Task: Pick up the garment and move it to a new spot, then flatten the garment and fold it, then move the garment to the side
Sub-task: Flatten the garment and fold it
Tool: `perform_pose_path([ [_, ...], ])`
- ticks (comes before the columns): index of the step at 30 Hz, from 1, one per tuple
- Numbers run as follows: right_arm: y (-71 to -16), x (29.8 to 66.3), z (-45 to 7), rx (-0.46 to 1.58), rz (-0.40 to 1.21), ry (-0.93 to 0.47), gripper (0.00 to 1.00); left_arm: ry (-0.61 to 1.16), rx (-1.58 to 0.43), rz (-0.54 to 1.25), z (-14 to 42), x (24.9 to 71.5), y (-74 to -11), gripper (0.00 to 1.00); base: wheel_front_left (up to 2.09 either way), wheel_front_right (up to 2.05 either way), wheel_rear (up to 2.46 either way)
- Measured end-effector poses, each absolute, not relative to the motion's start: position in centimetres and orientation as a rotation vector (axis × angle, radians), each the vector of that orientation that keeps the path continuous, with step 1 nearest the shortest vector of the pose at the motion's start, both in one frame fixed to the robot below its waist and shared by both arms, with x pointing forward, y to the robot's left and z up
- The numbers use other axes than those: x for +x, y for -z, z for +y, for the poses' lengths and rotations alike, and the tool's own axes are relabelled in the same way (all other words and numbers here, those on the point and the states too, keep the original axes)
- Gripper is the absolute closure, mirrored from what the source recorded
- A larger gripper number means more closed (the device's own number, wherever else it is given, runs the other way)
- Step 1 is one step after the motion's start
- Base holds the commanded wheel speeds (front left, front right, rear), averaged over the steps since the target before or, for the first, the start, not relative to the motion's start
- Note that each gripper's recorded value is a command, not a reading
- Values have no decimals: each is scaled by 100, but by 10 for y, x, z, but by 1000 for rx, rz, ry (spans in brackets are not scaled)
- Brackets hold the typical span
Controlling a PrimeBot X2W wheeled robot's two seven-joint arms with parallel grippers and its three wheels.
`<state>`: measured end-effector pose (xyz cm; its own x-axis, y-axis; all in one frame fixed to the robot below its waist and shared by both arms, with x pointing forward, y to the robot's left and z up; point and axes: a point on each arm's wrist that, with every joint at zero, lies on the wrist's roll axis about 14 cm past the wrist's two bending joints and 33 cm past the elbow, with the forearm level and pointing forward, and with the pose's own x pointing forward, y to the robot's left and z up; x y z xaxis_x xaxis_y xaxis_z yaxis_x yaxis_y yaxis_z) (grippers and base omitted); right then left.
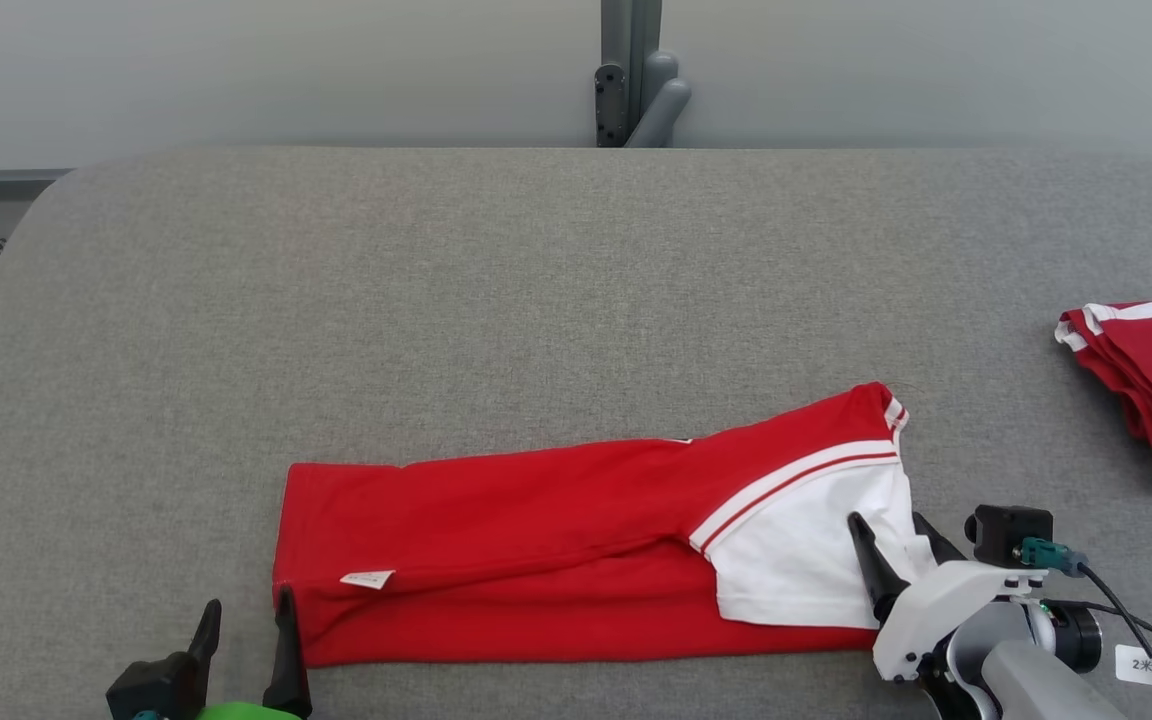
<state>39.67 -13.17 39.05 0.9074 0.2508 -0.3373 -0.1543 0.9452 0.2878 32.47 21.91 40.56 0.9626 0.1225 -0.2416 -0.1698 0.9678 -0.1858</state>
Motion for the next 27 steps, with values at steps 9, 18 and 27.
perform_pose_path([
  [9,-372,405,-115,268,455,-225,21,-174,-206,261,226,321,-396,0,0,0,0],
  [18,-372,404,-102,312,461,-256,100,-161,-207,263,224,326,-396,0,0,0,0],
  [27,-389,427,-174,339,376,-70,100,-147,-208,255,220,328,-399,0,0,0,0],
])
